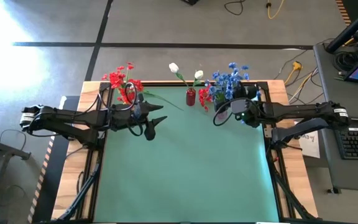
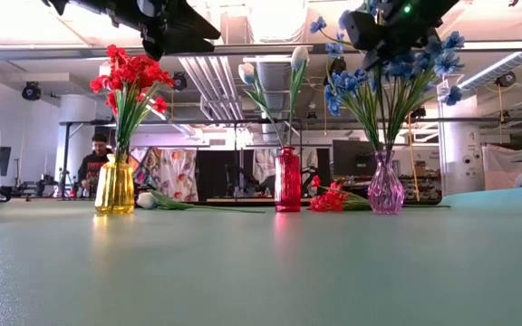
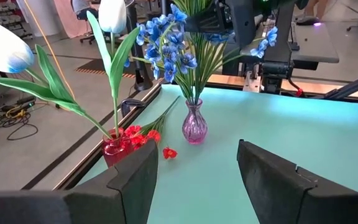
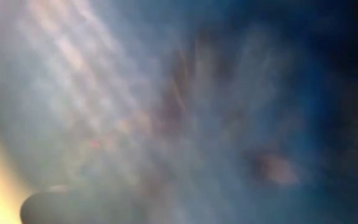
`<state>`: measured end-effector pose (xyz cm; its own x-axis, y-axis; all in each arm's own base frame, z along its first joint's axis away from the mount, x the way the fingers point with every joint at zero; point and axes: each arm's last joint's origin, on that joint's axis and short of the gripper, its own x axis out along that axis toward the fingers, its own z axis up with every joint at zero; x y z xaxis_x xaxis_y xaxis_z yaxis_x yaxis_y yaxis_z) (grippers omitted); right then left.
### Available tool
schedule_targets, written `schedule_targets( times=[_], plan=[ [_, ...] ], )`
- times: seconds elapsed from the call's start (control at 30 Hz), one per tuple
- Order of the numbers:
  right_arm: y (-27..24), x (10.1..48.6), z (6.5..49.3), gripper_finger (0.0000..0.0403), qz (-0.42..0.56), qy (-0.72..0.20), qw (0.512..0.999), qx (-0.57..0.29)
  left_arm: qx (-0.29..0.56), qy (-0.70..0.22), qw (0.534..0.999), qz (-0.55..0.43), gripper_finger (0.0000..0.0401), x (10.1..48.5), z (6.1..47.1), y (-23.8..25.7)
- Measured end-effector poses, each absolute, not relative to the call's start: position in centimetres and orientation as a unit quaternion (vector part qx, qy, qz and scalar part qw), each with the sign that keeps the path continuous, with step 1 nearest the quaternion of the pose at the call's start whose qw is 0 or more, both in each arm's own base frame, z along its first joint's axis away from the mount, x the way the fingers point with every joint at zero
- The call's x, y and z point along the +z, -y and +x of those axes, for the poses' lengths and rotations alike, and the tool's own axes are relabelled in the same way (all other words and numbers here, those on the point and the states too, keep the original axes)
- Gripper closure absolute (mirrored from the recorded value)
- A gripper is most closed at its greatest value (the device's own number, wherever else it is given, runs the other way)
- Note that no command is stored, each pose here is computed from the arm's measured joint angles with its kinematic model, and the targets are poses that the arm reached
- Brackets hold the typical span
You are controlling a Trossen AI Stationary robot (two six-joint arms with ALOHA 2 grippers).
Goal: Sort flowers into vase by color
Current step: Put the blue flower into the violet vase
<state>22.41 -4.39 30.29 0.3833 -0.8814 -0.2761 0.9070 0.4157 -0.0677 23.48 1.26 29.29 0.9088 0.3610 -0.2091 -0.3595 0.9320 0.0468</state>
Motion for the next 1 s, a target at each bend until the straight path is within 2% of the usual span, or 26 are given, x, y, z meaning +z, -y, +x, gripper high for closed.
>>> schedule_targets(
  times=[0.43,1.0],
  plan=[
    [4.50,29.29,23.17,0.0390,0.030,-0.163,0.826,-0.539,0.185,-0.107,0.977,0.004,0.0193,29.29,23.49,-1.26],
    [4.50,29.31,23.13,0.0390,0.047,-0.152,0.825,-0.542,0.185,-0.108,0.977,0.004,0.0193,29.29,23.49,-1.26]
  ],
)
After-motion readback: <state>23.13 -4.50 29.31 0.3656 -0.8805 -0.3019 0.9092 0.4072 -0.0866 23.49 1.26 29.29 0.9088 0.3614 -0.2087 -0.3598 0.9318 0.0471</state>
